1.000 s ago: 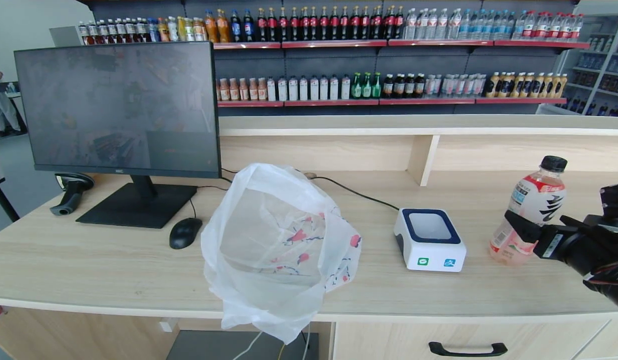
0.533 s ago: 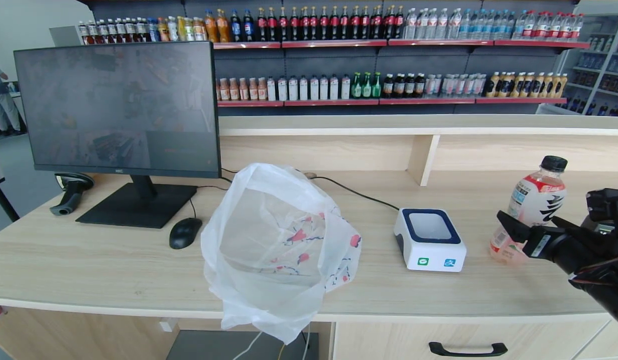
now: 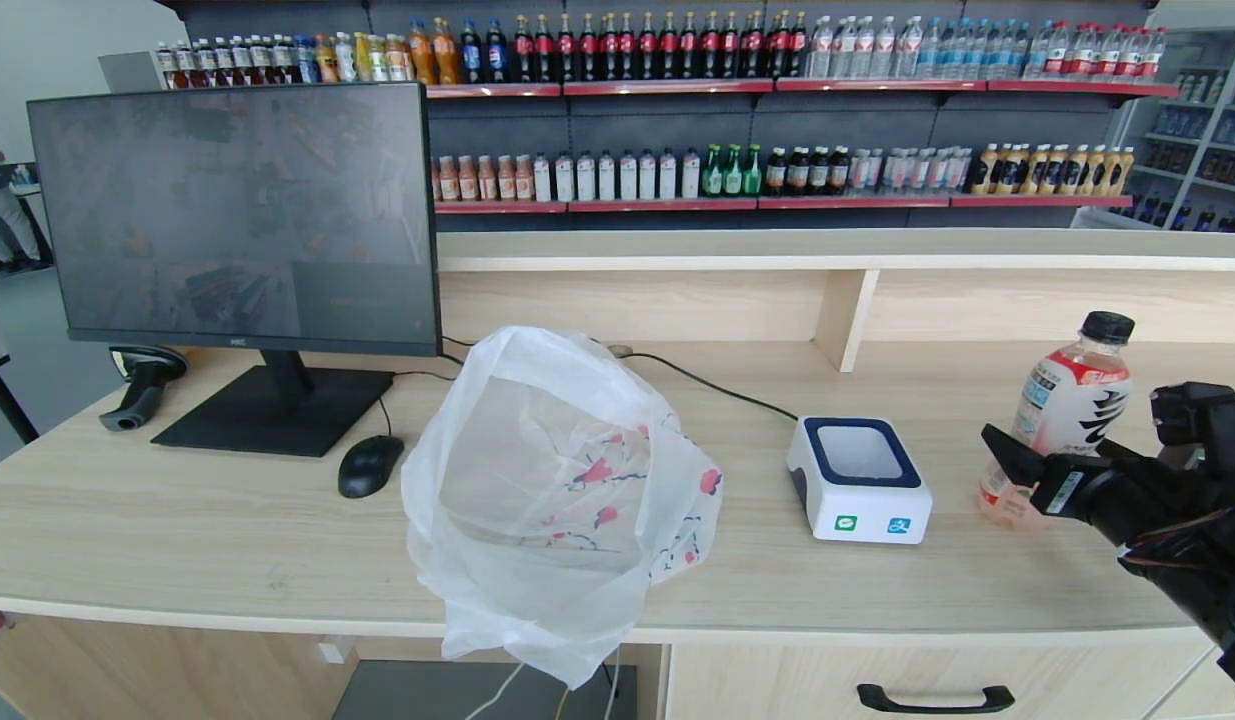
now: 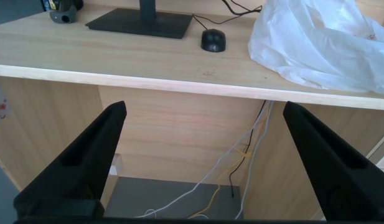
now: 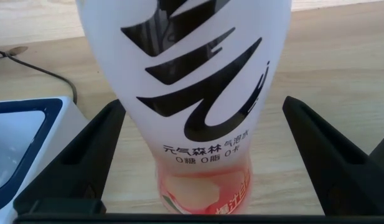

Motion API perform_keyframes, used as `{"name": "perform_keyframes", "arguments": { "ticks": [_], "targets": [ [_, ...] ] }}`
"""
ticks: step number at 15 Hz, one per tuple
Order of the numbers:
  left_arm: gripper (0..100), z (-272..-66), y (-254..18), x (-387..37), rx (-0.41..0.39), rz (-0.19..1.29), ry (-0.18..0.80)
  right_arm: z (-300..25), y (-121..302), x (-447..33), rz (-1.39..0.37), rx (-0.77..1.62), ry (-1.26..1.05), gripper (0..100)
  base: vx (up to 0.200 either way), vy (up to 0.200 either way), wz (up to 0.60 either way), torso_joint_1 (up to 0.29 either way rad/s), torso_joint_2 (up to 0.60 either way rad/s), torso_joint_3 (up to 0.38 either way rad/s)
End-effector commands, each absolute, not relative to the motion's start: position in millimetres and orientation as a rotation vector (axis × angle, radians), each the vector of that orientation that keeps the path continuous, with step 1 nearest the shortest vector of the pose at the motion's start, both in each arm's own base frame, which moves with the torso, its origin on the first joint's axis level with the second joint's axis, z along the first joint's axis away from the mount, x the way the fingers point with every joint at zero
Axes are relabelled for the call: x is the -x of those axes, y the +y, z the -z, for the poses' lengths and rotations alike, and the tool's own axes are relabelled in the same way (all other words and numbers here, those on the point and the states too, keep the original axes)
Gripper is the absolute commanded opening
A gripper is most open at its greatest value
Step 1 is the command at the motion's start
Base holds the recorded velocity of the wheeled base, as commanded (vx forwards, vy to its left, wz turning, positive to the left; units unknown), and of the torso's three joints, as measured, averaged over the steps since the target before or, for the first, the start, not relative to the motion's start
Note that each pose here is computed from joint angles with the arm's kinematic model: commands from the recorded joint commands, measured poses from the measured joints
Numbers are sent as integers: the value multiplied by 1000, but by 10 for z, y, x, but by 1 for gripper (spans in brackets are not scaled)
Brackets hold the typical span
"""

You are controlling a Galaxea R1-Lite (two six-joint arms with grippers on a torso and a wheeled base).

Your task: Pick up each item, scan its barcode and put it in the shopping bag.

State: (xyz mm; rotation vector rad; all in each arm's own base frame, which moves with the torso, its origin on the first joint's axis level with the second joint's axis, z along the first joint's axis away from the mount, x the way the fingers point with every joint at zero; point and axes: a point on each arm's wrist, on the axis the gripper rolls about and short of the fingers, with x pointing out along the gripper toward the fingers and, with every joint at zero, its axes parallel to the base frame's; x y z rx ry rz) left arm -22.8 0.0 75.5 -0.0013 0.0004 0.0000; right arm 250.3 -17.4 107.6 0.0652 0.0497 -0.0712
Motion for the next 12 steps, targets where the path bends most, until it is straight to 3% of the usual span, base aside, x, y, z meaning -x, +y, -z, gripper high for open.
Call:
{"name": "perform_keyframes", "arguments": {
  "ticks": [1,12],
  "targets": [
    [100,-755,0,228,2,0,0,-1081,-173,-2505,70,-63,47,100,0,0,0,0,0,0],
    [100,-755,0,228,2,0,0,-1036,-179,-2589,71,-68,44,100,0,0,0,0,0,0]
  ]
}}
